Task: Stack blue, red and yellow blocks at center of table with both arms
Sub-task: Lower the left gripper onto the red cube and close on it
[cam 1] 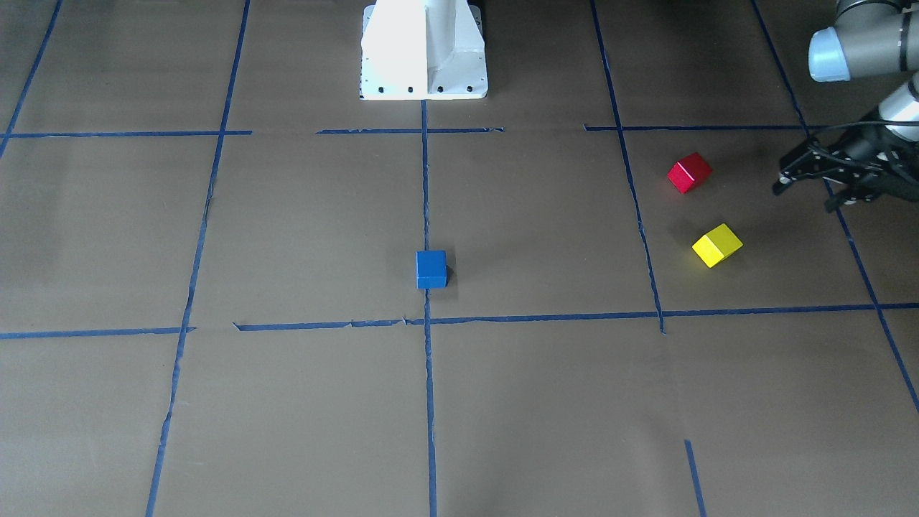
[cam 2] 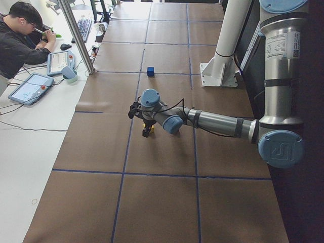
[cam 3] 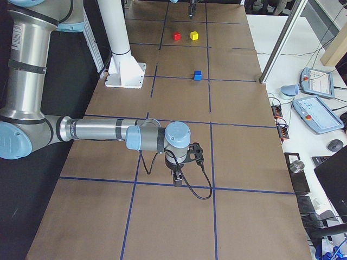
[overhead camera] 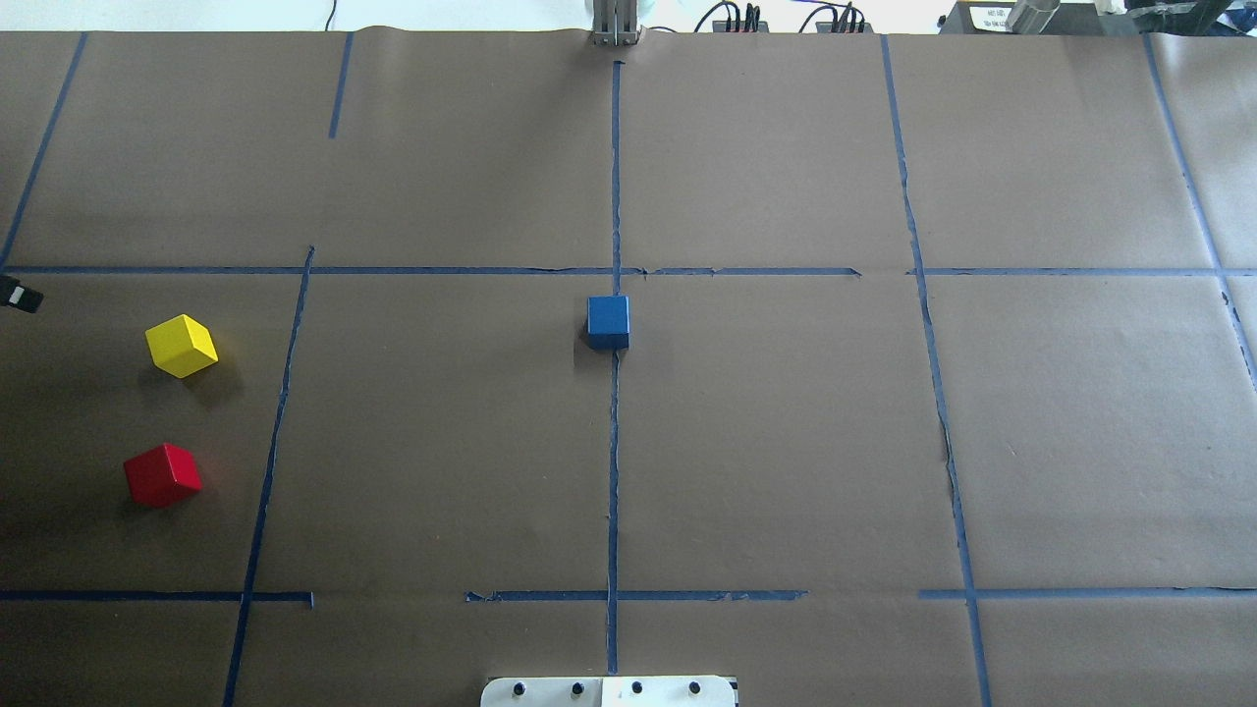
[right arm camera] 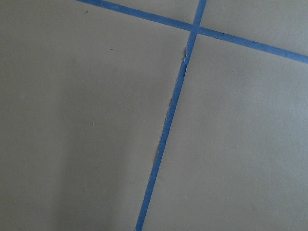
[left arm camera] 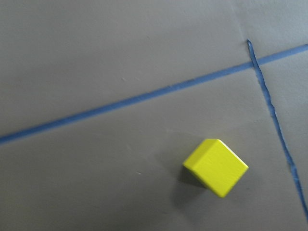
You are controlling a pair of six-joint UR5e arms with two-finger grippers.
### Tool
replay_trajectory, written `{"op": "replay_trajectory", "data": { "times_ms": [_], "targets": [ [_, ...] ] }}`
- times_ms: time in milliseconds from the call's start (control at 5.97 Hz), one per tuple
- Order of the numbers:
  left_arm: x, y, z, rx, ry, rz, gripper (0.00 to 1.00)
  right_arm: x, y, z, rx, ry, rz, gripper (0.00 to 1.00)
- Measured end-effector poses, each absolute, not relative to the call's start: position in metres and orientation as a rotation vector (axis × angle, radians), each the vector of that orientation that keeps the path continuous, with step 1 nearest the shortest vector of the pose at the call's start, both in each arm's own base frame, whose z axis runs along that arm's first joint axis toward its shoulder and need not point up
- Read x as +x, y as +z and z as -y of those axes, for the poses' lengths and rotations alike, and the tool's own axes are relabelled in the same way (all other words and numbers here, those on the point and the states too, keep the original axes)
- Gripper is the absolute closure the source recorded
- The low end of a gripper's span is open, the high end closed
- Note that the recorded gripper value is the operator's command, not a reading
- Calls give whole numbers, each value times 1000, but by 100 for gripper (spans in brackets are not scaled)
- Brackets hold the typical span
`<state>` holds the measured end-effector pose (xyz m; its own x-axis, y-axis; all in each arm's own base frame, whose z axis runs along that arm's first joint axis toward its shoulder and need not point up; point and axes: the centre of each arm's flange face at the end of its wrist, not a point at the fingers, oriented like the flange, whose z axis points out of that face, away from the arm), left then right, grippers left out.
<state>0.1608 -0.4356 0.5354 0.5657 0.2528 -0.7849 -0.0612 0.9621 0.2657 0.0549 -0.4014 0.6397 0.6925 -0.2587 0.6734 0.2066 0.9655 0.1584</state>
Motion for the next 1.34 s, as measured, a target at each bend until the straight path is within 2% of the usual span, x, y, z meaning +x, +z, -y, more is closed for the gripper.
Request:
{"op": "replay_trajectory", "data": {
  "times_ms": [502,1005,1339],
  "targets": [
    [222,501,357,295,320,-910,0,55,641,401,71,-260,763,0],
    [231,499,347,460,675,-851,0,55,641,401,69,-260,763,0],
    [235,500,348,507,790,-832,0,55,643,400,66,-258,764,0]
  ]
}}
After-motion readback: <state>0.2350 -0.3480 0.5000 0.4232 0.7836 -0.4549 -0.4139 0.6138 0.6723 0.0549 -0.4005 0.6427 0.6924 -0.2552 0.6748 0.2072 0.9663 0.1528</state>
